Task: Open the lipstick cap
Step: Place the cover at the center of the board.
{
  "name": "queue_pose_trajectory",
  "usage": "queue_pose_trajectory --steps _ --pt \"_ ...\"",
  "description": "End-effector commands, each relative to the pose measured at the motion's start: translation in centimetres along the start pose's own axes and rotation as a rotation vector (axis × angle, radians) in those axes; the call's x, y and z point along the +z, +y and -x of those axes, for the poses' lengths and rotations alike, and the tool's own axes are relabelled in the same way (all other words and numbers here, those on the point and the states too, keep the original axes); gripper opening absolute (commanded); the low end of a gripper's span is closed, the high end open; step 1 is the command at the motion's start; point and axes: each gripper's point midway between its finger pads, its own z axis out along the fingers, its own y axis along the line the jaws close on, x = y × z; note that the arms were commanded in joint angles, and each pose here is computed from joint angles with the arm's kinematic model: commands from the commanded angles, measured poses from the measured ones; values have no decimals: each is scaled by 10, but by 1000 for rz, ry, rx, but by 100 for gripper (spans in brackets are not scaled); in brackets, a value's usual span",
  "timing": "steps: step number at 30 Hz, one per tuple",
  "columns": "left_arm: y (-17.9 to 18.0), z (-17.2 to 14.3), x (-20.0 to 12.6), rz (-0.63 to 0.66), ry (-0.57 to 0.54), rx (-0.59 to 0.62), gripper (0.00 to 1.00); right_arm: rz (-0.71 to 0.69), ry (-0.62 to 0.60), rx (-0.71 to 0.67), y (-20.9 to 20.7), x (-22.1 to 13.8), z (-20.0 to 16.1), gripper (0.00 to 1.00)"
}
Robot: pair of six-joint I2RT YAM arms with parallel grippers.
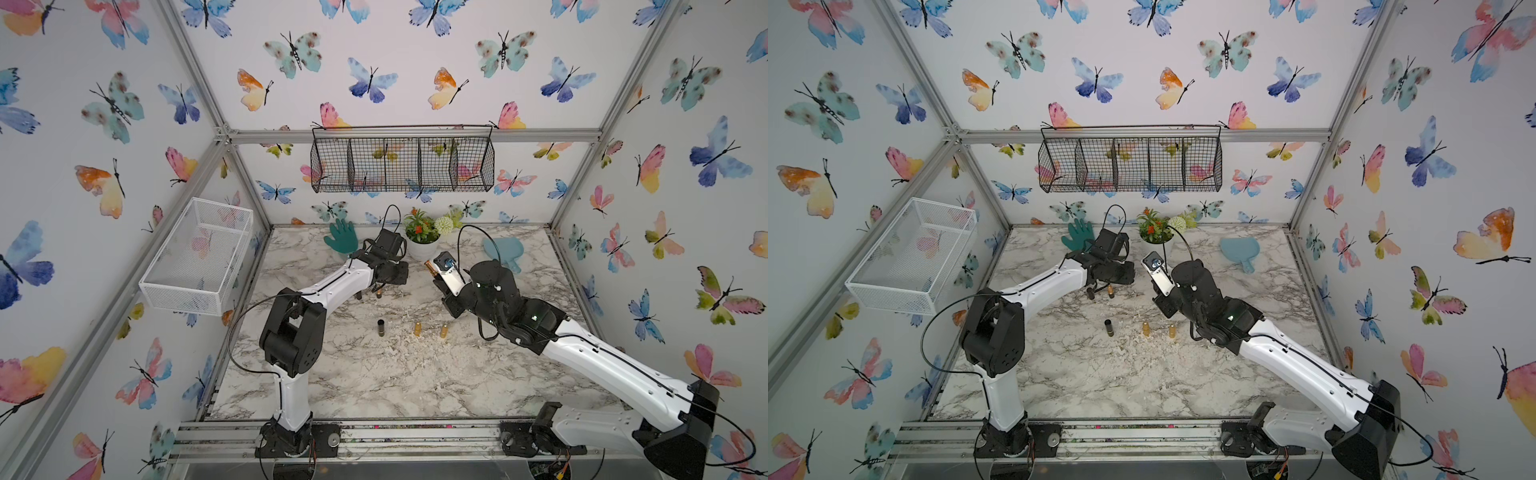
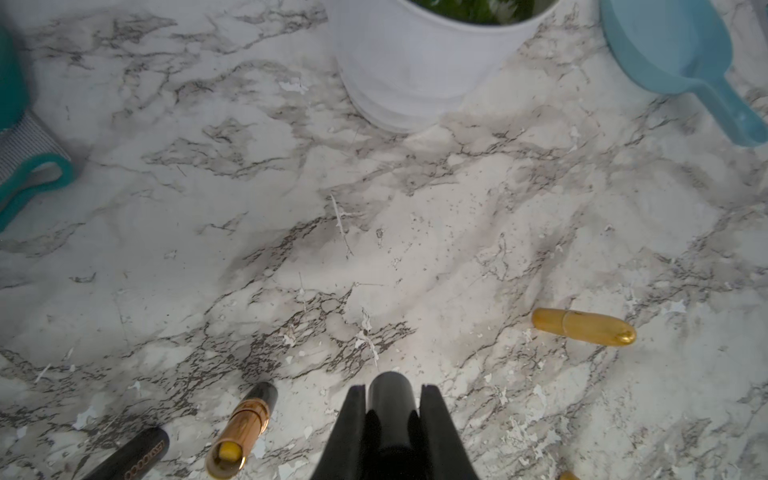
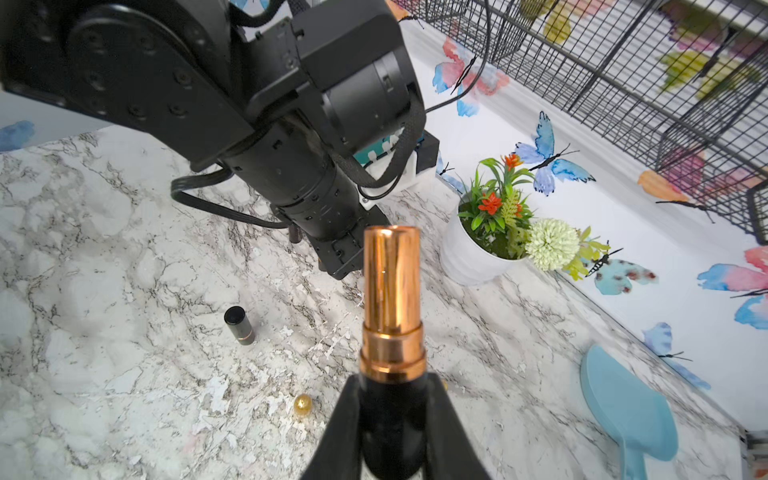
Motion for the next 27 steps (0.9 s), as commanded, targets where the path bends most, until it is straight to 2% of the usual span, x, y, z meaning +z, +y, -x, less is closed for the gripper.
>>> queue_pose_trajectory --steps 1,7,9,27 --pt "0 -2 17 42 -21 13 13 -21 19 17 -4 -1 -6 2" --pt "3 -18 31 66 12 16 14 -21 18 28 -4 -3 -8 2" --pt "9 -31 45 87 51 20 14 -26 18 34 -5 -5 -10 2" --pt "16 -61 68 126 126 55 21 -31 33 41 -4 -3 -18 2"
